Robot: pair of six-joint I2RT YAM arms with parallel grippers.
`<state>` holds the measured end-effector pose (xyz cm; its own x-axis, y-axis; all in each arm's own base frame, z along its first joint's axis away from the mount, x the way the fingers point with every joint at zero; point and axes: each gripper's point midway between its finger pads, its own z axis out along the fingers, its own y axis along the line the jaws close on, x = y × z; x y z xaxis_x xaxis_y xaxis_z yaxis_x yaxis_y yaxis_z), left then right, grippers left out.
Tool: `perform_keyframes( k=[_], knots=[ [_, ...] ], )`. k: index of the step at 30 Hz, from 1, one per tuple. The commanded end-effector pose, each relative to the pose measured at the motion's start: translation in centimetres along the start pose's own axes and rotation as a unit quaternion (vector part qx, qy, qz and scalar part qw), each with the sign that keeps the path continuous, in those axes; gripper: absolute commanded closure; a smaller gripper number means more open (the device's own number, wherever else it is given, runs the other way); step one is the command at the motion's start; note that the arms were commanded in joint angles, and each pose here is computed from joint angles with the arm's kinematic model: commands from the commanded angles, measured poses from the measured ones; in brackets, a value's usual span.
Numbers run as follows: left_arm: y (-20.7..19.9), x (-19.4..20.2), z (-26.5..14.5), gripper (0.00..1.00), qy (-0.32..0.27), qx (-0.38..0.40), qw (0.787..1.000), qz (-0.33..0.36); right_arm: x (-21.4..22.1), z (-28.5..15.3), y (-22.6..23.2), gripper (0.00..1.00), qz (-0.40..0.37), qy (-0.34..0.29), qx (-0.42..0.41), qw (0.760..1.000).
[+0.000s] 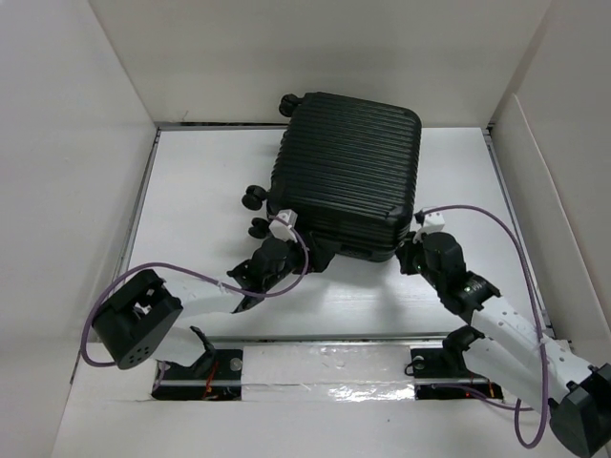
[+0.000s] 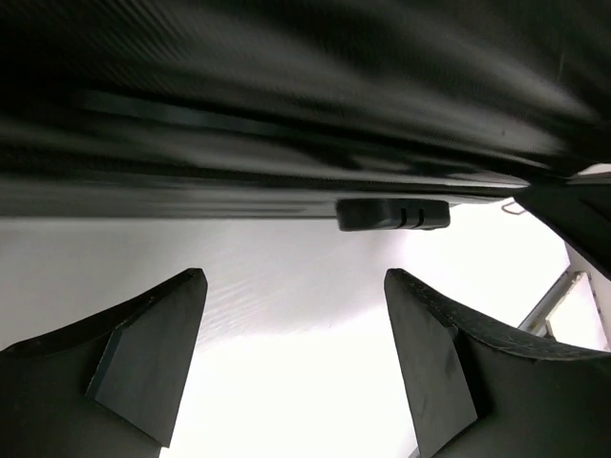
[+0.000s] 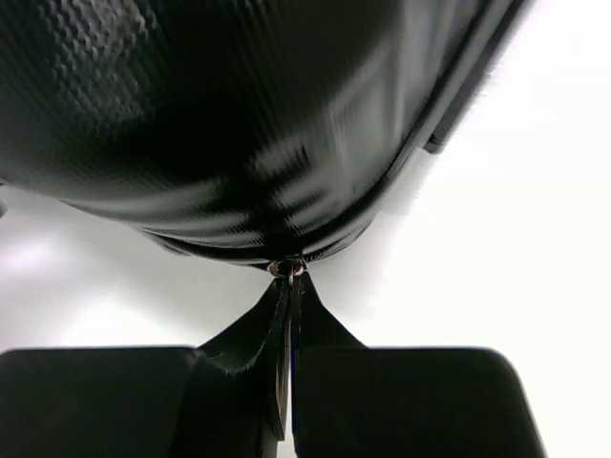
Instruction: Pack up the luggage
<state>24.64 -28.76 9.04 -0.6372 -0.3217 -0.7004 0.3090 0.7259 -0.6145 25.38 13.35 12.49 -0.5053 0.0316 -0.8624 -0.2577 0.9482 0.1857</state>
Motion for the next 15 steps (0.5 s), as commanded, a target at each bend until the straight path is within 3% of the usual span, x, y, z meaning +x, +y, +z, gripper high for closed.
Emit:
perform_keyframes(
  k=[1, 4, 6, 10, 15],
  knots=[
    [-3.0, -1.2, 0.9, 0.27, -0.011, 0.047, 0.999, 0.014, -5.1, -1.2, -4.6, 1.00, 0.060, -0.117, 0.121, 0.984],
    [-3.3, -1.8, 0.8, 0.27, -0.019, 0.046, 0.999, 0.014, -4.2, -1.2, -6.1, 1.00, 0.072, -0.094, 0.157, 0.980],
    [-2.7, -2.2, 0.5, 0.27, -0.031, 0.034, 0.999, 0.015, -5.1, -0.5, -4.4, 1.00, 0.062, -0.109, 0.108, 0.986],
    [-3.3, -3.0, -0.2, 0.26, -0.043, 0.042, 0.998, 0.021, -2.9, 1.2, 1.8, 1.00, 0.030, -0.069, -0.043, 0.996],
    [-4.8, -1.9, 1.7, 0.26, -0.020, 0.064, 0.998, 0.021, -1.5, 0.8, 6.6, 1.00, -0.008, -0.050, -0.113, 0.992]
  ],
)
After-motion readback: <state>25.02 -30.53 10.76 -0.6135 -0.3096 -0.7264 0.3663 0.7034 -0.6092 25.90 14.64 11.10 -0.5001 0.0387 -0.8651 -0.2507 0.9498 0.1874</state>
